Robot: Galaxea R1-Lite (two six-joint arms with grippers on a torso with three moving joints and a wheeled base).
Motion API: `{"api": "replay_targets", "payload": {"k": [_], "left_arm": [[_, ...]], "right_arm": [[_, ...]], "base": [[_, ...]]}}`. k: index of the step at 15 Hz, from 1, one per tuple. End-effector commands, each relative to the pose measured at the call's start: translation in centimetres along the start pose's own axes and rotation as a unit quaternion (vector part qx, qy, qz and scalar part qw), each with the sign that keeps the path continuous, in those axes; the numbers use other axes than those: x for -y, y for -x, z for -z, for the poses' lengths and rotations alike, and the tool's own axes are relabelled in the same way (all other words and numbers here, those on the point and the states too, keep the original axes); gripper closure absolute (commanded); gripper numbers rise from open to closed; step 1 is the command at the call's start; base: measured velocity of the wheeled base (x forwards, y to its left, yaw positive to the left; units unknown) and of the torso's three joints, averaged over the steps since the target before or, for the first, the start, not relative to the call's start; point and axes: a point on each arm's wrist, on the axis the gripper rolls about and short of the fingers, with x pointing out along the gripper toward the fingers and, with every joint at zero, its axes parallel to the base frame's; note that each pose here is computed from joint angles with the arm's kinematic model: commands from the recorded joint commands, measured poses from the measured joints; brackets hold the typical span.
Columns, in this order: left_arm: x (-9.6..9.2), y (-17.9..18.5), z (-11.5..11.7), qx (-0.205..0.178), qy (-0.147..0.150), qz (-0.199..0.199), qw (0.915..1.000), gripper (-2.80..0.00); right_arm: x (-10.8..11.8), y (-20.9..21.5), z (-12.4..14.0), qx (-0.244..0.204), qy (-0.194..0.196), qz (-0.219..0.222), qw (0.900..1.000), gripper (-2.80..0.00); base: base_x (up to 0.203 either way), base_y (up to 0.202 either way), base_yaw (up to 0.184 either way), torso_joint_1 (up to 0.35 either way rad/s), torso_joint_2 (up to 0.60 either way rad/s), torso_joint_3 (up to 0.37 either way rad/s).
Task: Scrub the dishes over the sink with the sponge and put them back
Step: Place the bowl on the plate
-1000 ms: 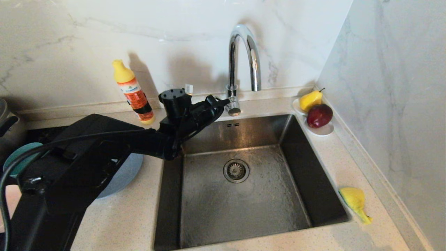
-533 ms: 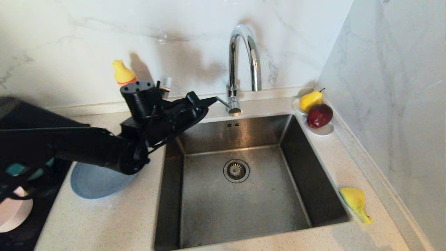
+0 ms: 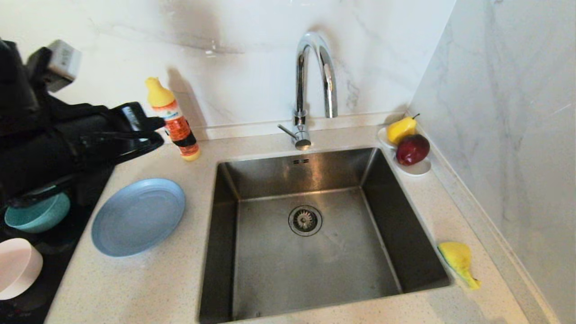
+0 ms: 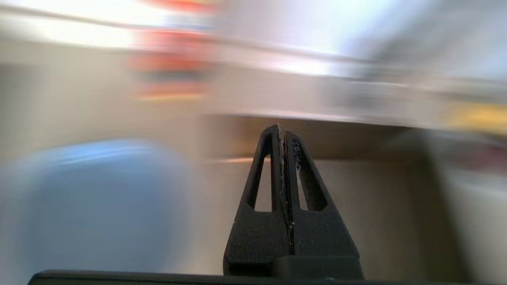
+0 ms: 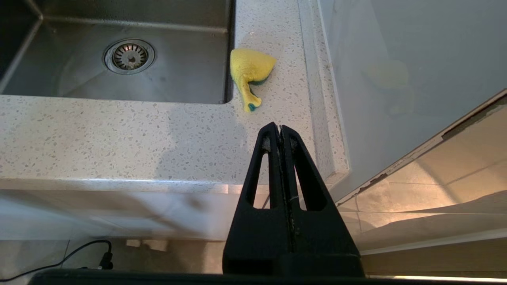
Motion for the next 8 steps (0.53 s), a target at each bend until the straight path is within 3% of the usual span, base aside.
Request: {"api": "replay_targets", "payload": {"k": [1, 3, 5, 8], "left_arm": [[-3.5, 4.2, -3.2, 0.053, -0.045, -0.158, 0.9850, 0.00], [-6.1, 4.4, -4.6, 0.086, -0.073, -0.247, 0.9625, 0.00], [-8.2, 4.4, -5.3, 0.084, -0.128, -0.309, 0.9386, 0.00], [-10.7, 2.3, -4.3, 0.041, -0.133, -0.351, 0.9259, 0.00]], "right_arm": [[0.0, 0.0, 0.0, 0.000, 0.000, 0.000, 1.000, 0.00], [0.0, 0.0, 0.0, 0.000, 0.000, 0.000, 1.000, 0.00], [0.0, 0.0, 0.0, 0.000, 0.000, 0.000, 1.000, 0.00], [0.0, 0.0, 0.0, 0.000, 0.000, 0.000, 1.000, 0.00]], "base": [[0.000, 0.000, 0.000, 0.000, 0.00, 0.000], [0.000, 0.000, 0.000, 0.000, 0.00, 0.000], [0.000, 0.000, 0.000, 0.000, 0.00, 0.000], [0.000, 0.000, 0.000, 0.000, 0.00, 0.000]]}}
